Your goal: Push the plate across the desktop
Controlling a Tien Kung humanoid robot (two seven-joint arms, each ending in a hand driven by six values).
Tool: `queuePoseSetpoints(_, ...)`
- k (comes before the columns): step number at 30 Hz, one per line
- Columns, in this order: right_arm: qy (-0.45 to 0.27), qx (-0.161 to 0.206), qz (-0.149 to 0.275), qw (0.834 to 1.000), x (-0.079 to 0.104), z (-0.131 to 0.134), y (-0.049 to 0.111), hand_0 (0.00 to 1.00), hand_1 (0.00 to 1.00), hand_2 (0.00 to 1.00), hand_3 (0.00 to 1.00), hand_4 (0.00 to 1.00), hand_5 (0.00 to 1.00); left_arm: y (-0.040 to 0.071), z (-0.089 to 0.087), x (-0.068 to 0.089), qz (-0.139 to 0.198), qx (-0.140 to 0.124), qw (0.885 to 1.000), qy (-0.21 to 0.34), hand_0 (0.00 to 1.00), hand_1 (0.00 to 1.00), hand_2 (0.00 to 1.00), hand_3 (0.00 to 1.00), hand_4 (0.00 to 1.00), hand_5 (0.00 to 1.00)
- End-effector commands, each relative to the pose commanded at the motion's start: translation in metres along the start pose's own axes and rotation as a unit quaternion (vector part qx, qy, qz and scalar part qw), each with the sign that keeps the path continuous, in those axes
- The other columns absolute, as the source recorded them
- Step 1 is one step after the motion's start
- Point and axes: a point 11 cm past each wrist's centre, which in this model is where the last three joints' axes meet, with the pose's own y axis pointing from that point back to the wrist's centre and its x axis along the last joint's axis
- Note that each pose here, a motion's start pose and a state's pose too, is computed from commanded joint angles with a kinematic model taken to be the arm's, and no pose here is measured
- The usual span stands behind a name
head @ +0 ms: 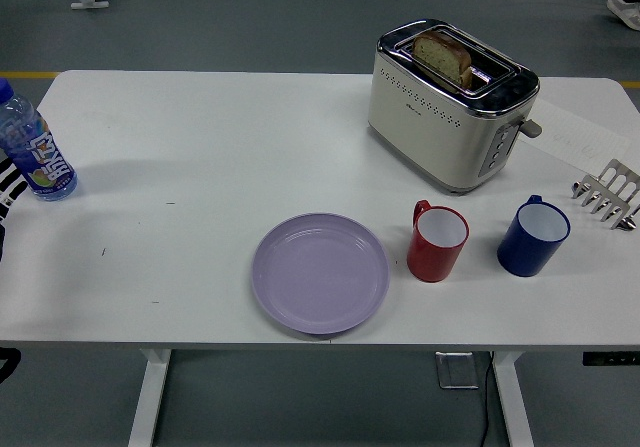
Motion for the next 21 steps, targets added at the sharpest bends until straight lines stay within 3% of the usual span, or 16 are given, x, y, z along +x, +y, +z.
queuePoseSetpoints(21, 0.000, -0.002, 0.002, 1.000, 0.0023, 0.0018, -0.0008, 0.577, 0.517, 0.609, 0.573, 0.225, 0.528, 0.0007, 0.0063, 0.0013, -0.009, -0.001, 1.000, -0.008, 0.760, 0.780, 0.745, 0.682, 0.577, 0.998)
